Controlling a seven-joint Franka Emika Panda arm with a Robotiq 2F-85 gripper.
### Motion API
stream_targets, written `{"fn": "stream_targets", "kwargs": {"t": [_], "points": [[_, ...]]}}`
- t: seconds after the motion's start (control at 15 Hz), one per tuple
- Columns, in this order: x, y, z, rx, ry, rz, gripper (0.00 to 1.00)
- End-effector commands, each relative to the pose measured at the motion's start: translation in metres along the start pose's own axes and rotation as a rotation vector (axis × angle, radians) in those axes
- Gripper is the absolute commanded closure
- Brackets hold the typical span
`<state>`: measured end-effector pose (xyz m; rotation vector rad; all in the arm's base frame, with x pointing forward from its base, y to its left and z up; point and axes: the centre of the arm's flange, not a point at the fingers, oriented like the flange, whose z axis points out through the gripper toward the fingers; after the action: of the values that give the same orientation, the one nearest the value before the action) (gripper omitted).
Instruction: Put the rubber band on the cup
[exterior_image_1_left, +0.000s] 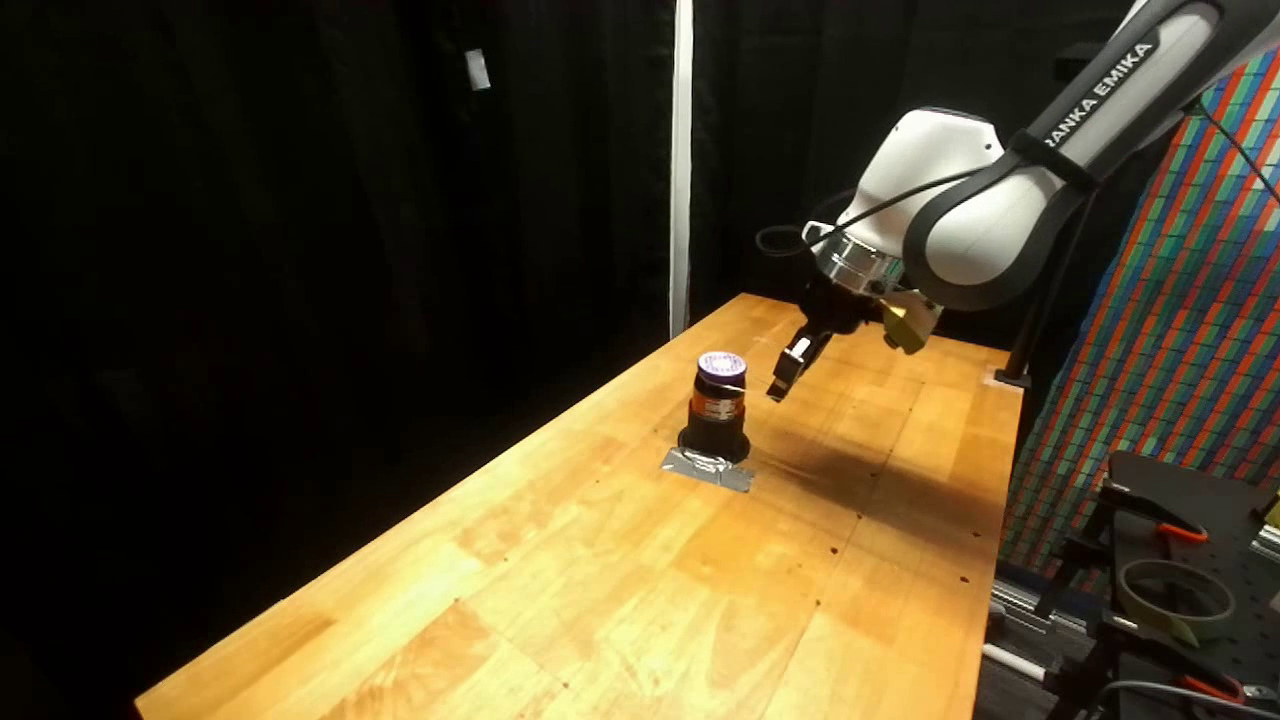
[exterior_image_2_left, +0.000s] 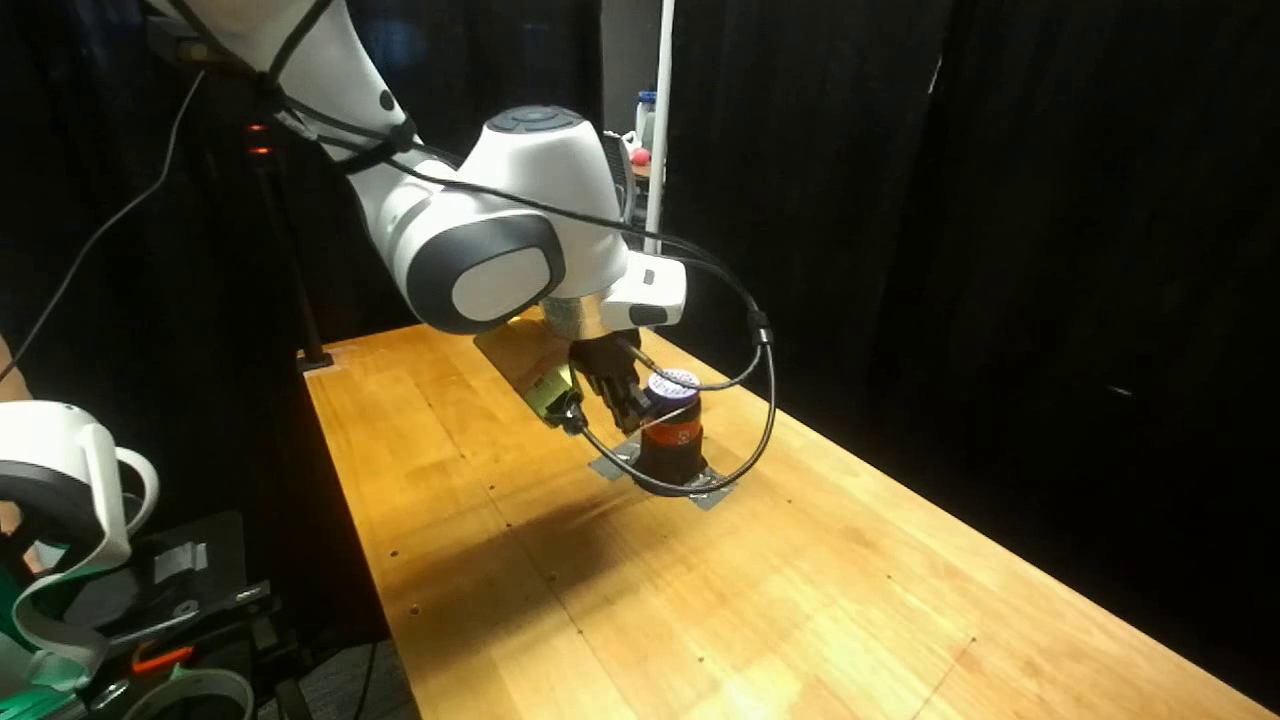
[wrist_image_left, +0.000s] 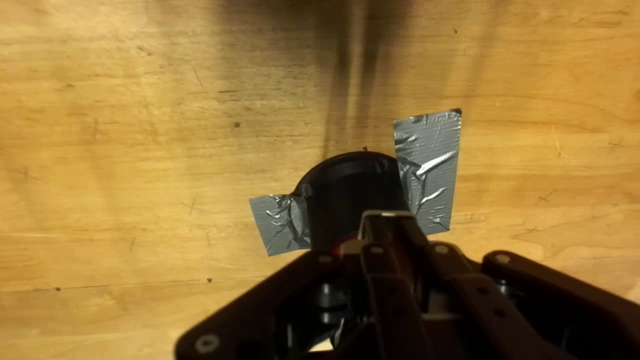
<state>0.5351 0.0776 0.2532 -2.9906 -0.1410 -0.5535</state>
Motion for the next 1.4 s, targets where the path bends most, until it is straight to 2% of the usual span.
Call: {"fn": "stream_targets", "kwargs": {"t": [0.0,0.27,0.53,0.8,1.33], "points": [[-0.031,0.003,-0.004,0.038,0.133,-0.047,0.98],[-0.04,-0.005,-0.008,0.048,0.304,-0.069,0.92],[-0.047,-0.004,-0.007,0.046,0.433,-0.095,0.93],[-0.054,0.007,0.0,0.041,0.505,-0.113,0.93],[-0.06,0.016,0.002,0.05,0.591,-0.151,0.92]]}}
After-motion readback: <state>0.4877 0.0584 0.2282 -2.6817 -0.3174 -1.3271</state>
